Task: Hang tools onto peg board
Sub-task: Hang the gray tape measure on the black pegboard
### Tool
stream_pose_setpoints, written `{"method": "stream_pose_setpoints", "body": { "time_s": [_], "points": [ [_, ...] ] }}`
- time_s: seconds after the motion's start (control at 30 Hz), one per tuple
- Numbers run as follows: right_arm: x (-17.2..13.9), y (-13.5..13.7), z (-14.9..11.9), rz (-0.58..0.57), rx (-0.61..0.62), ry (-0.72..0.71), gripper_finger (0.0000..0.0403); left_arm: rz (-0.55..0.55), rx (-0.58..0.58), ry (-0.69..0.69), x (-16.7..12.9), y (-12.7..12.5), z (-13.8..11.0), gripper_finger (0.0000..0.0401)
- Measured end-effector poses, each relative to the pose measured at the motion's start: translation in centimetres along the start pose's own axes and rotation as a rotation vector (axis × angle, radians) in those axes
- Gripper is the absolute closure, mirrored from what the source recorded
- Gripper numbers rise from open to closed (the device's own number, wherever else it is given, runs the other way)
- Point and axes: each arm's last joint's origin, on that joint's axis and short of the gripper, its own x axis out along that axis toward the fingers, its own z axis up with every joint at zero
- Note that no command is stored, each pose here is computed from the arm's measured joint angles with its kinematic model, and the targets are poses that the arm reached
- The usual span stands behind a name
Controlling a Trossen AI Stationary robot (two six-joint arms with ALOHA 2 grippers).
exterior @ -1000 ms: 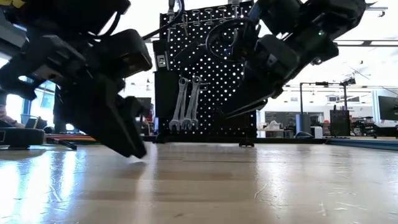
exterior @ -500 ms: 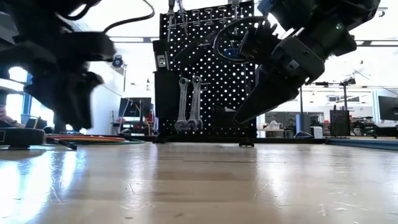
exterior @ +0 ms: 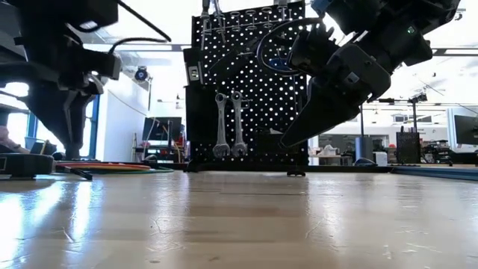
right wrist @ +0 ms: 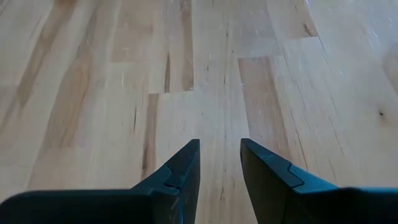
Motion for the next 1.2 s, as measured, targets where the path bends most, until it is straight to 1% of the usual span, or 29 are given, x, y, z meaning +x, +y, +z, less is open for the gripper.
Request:
{"method": "stream_pose_setpoints", "body": {
  "time_s": [0.07, 0.2, 0.33, 0.43, 0.57, 0.7, 0.93, 1.0, 1.07, 1.2],
  "points": [
    [0.0, 0.0, 0.0, 0.001, 0.005, 0.0, 0.0292, -0.009, 0.011, 0.03, 0.4, 0.4, 0.2, 0.0259],
    [-0.1, 0.3, -0.1, 0.008, 0.008, 0.001, 0.0292, 0.011, 0.023, 0.084, 1.2, 1.2, 0.4, 0.0259],
    [-0.1, 0.9, -0.2, 0.019, -0.005, 0.002, 0.0292, -0.041, -0.037, 0.148, 2.4, 2.0, 0.5, 0.0259],
    [-0.2, 1.4, -0.3, 0.028, -0.015, 0.003, 0.0292, -0.034, -0.092, 0.193, 3.3, 2.7, 0.6, 0.0259],
    [-0.3, 1.7, -0.5, 0.014, -0.026, 0.0, 0.0292, -0.025, -0.133, 0.23, 4.1, 3.5, 0.7, 0.0259],
    [-0.4, 2.1, -0.6, 0.011, -0.034, 0.001, 0.0292, -0.032, -0.147, 0.266, 4.9, 4.0, 0.9, 0.0259],
    [-0.4, 2.2, -0.6, 0.015, -0.031, 0.002, 0.0292, -0.076, -0.132, 0.333, 6.3, 4.3, 1.2, 0.0263],
    [-0.4, 2.2, -0.6, 0.016, -0.031, 0.002, 0.0292, -0.098, -0.119, 0.356, 6.6, 4.3, 1.1, 0.0276],
    [-0.4, 2.2, -0.6, 0.016, -0.026, 0.002, 0.0292, -0.115, -0.108, 0.367, 6.8, 4.2, 1.1, 0.0301],
    [-0.4, 2.2, -0.6, 0.016, -0.023, 0.002, 0.0292, -0.15, -0.101, 0.364, 6.8, 4.1, 1.1, 0.0381]
  ]
}}
